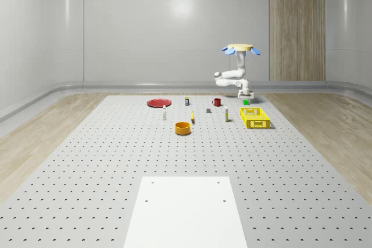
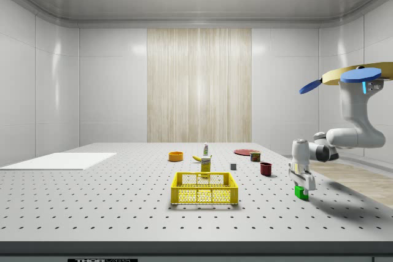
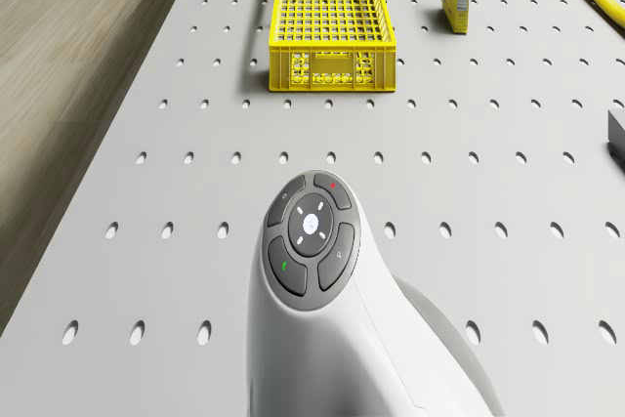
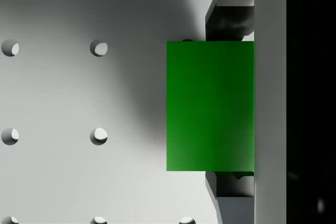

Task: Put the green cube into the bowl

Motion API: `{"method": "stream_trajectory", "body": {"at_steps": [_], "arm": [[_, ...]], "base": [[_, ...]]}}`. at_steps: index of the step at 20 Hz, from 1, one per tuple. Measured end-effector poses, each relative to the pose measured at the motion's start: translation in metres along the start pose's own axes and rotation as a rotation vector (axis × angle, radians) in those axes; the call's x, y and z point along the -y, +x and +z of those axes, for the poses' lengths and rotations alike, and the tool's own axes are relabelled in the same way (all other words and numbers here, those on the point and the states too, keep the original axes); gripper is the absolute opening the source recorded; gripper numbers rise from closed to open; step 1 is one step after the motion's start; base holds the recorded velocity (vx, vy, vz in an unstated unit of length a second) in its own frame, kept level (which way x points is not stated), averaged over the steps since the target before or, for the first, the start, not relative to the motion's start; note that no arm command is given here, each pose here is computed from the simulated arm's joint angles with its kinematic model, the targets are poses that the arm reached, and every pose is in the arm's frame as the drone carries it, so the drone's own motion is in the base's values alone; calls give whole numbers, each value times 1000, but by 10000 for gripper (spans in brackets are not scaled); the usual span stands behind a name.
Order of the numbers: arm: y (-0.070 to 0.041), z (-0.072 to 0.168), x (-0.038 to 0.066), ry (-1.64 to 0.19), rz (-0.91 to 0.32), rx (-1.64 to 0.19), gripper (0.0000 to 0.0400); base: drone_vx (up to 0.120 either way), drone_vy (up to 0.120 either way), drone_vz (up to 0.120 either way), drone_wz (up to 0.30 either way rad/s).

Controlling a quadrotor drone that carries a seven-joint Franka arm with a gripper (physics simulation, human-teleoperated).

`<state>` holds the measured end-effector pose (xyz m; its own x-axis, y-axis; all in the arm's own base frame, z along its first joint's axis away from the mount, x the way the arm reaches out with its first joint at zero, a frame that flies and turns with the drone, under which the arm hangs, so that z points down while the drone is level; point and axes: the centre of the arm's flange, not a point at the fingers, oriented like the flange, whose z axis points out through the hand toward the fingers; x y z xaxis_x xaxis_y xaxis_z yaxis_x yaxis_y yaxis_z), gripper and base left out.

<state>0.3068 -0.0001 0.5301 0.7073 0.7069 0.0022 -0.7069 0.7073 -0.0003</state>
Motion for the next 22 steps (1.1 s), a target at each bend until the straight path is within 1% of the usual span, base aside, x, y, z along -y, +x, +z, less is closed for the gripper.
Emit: {"method": "stream_trajectory", "body": {"at_steps": [3, 8, 11, 14, 22], "arm": [[0, 0, 0, 0, 0, 0, 269], [0, -1, 0, -1, 1, -1, 266], [0, -8, 0, -1, 1, -1, 259], [0, -18, 0, 0, 1, 0, 253], [0, -29, 0, 1, 5, 1, 253]], "base": [[0, 0, 0, 0], [0, 0, 0, 0], [0, 0, 13, 0], [0, 0, 120, 0], [0, -120, 120, 0]]}}
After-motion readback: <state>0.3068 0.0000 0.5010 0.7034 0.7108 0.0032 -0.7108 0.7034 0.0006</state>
